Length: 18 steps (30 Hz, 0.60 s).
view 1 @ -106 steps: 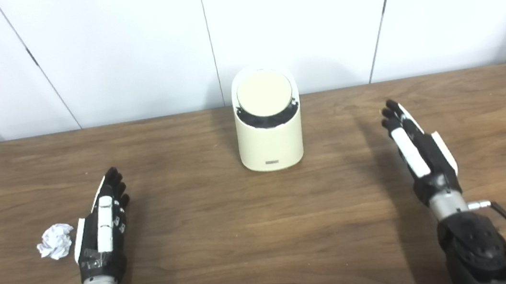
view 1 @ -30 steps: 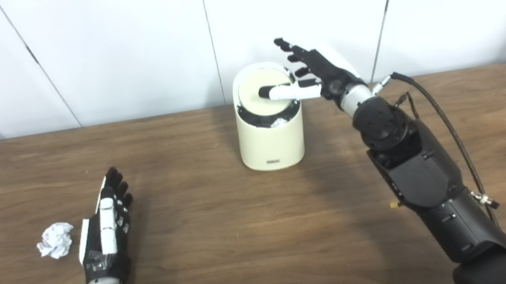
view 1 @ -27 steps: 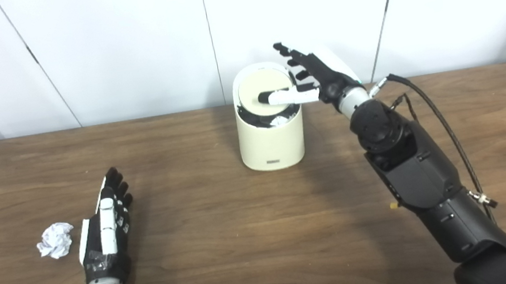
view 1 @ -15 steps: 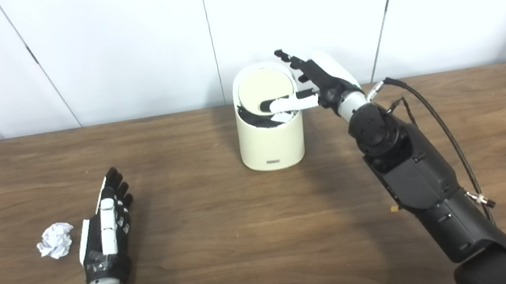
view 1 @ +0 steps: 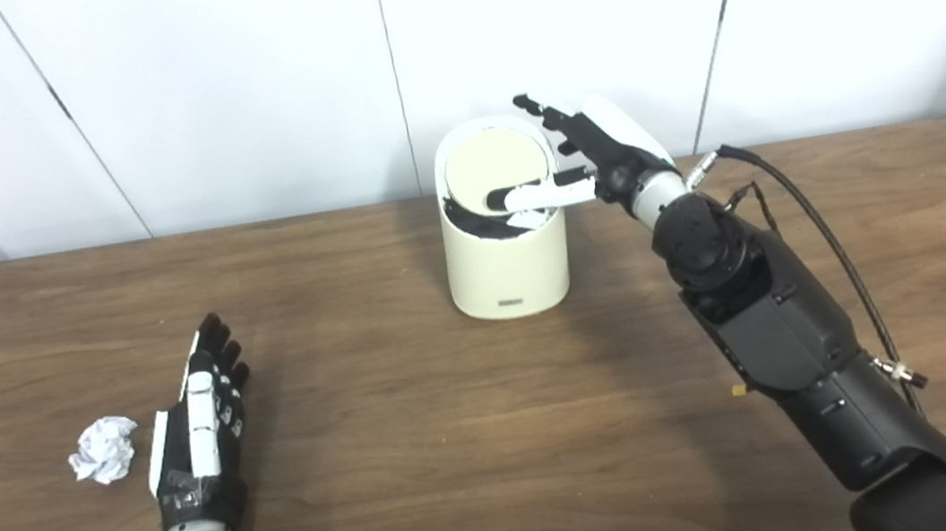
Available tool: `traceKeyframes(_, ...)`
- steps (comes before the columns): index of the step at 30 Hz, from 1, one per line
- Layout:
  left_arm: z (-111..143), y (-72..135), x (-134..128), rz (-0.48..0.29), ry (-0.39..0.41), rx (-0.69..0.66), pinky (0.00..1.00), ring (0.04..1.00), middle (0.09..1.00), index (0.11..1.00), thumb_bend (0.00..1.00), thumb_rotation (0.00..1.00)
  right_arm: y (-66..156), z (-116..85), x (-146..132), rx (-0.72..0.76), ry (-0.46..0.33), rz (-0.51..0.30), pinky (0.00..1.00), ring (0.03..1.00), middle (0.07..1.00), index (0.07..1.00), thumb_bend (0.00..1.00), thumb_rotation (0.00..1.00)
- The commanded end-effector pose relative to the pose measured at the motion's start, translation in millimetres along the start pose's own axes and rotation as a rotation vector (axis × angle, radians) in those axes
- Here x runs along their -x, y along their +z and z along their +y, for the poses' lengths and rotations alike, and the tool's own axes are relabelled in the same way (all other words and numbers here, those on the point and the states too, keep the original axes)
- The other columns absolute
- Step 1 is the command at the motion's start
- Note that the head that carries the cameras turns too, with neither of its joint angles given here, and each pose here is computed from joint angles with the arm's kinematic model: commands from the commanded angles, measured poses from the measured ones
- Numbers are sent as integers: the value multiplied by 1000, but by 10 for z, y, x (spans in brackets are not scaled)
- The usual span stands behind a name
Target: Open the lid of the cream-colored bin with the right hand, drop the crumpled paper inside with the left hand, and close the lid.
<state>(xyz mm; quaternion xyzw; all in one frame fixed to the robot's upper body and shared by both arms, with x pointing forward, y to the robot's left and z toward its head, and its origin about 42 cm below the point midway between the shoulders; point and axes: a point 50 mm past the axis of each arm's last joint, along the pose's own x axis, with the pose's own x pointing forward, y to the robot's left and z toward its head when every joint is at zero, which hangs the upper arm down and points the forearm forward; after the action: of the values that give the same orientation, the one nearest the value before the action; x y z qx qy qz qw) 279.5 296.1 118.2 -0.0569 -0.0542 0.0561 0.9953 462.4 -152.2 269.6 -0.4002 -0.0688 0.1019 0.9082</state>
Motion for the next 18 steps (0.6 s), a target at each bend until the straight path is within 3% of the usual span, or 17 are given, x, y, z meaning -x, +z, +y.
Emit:
traceKeyframes(1,-32,19,4,-20,-14,3,1000,1000,999,1000,519,896,287,-250,-95,37,-66,-93,821,925,943,942,770,494)
traceKeyframes(18,-46,28,5,-23,-13,2,1000,1000,998,994,529,893,433,-293,-161,128,-73,-131,875,946,950,950,746,460)
